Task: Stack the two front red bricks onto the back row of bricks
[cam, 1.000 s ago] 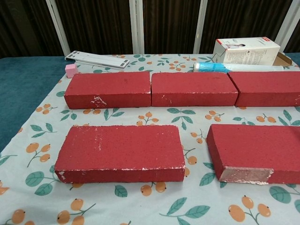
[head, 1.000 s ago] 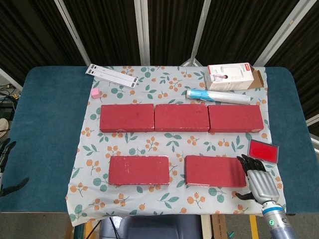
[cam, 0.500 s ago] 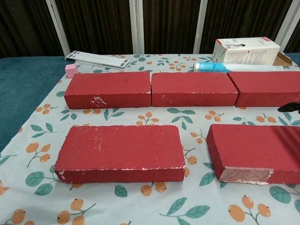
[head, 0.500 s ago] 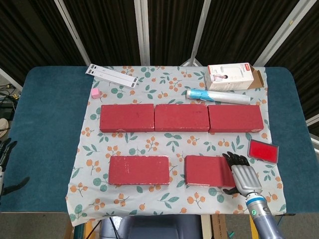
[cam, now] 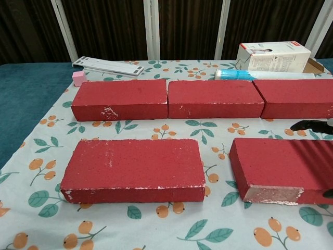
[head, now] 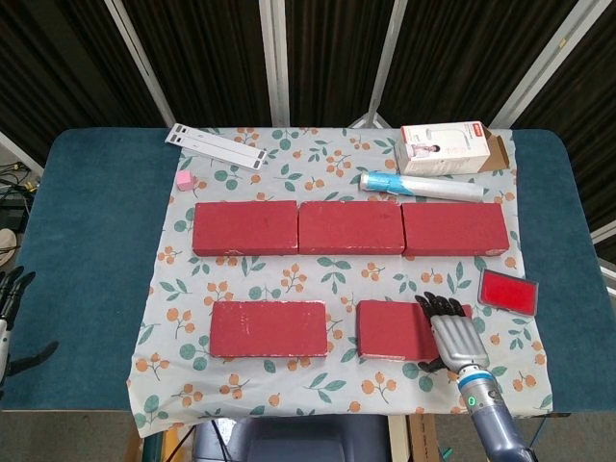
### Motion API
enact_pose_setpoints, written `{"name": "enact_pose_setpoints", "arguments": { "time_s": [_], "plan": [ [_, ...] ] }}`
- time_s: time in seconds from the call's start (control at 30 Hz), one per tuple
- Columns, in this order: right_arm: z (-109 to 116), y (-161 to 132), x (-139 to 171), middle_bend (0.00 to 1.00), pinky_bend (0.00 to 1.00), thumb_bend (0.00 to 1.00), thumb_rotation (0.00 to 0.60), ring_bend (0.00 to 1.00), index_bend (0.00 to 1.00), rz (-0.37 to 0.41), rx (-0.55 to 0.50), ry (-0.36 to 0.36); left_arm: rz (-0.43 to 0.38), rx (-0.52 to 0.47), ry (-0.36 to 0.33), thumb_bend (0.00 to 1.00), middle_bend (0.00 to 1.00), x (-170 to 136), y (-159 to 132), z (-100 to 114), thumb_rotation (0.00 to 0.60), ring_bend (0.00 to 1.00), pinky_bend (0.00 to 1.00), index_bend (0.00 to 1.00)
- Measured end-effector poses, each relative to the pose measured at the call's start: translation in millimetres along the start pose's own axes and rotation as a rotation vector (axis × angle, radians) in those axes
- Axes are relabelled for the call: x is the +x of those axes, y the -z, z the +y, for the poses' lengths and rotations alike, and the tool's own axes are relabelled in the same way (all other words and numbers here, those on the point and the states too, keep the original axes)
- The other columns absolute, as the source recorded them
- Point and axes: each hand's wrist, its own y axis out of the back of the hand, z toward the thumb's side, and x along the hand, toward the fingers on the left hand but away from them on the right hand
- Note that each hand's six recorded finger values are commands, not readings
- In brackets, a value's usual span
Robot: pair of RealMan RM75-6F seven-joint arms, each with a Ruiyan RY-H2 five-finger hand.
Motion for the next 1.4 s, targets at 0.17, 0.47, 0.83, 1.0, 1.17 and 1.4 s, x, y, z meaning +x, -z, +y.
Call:
{"name": "enact_pose_setpoints", "arguments": {
  "time_s": [0.17,0.47,0.83,1.0,1.17,1.4],
  "plan": [
    [-2.7,-4.4,-4.9,0.0,0.0,0.07,0.6,0.0,0.0,0.002,0.011,-0.01,0.002,-0.006,0.005,0.0,0.04,0.9,0.5,-0.7,0.6,0.0,0.14,0.11],
    [-9.7,-9.5,-19.0,0.0,0.0,0.07,0.6,0.0,0.0,-0.006,0.039,-0.038,0.004,0.001,0.007,0.0,0.04,2.0,1.2,-1.4,0.6,0.0,0.14,0.11],
    [-14.7,-19.1,-29.1,0.13,0.0,0.07,0.6,0.0,0.01,-0.003,0.088,-0.065,0.009,0.001,0.002,0.0,0.04,2.0,1.8,-1.2,0.6,0.0,0.14,0.11],
    [-12.9,-22.7,-30.1,0.26,0.0,0.07,0.6,0.08,0.13,0.0,0.106,-0.059,0.011,-0.001,-0.001,0.0,0.04,1.7,2.4,-0.4,0.6,0.0,0.14,0.11],
    [-11.9,-25.5,-29.8,0.34,0.0,0.07,0.6,0.15,0.27,0.004,0.124,-0.064,0.011,-0.001,0.001,0.0,0.04,1.7,2.9,-0.4,0.6,0.0,0.14,0.11],
    [2.4,-28.4,-29.4,0.34,0.0,0.07,0.6,0.16,0.37,0.009,0.139,-0.03,0.009,-0.003,0.002,0.0,0.04,1.6,2.8,-0.6,0.6,0.0,0.14,0.11]
  ]
}}
